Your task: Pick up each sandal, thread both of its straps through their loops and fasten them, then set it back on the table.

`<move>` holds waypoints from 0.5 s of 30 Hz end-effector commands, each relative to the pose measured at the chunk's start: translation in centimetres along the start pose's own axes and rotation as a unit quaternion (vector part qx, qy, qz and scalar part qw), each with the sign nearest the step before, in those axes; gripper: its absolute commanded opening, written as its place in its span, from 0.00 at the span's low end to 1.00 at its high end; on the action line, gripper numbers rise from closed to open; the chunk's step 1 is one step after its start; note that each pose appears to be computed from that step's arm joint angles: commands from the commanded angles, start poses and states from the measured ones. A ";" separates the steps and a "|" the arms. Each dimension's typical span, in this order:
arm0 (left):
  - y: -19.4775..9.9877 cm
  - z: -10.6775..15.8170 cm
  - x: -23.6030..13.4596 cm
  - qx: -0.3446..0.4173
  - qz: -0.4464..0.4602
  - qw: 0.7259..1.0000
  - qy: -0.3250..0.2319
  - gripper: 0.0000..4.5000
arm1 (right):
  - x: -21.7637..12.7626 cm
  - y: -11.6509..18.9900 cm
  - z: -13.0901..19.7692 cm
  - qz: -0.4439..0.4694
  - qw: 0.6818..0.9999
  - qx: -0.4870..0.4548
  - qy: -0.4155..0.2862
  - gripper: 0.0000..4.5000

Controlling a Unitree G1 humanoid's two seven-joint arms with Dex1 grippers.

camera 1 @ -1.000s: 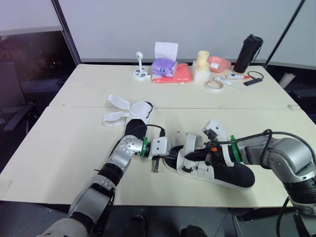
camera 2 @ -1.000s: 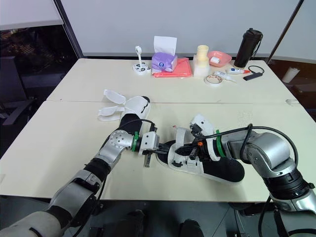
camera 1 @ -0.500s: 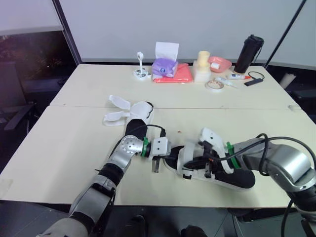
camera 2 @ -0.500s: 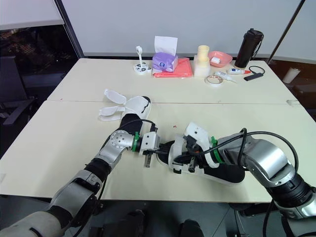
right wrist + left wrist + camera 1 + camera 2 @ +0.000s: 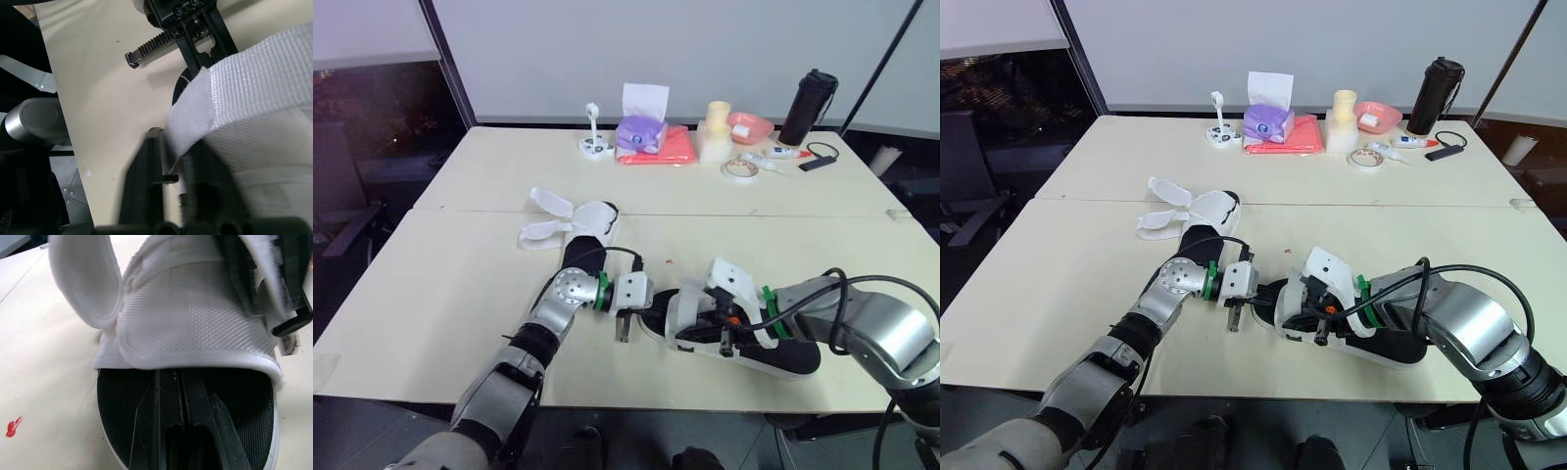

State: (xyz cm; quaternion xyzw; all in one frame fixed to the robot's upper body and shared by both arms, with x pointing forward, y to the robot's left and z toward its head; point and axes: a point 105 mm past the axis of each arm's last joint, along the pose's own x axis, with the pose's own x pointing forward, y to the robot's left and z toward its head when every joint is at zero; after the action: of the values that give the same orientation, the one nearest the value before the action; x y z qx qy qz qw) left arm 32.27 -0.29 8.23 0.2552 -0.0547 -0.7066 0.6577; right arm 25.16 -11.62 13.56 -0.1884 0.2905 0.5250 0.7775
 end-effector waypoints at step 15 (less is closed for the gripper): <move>-2.5 -2.7 0.6 -0.034 -0.040 0.997 0.048 0.00 | -5.9 3.6 -2.0 -0.039 0.991 0.120 -0.051 0.99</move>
State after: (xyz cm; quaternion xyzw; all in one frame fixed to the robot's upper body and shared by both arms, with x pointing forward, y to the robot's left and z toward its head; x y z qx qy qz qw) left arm 32.12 -0.64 8.16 0.2544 -0.0568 -0.7085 0.6558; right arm 20.20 -15.72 15.78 -0.0753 0.3106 0.4674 0.8242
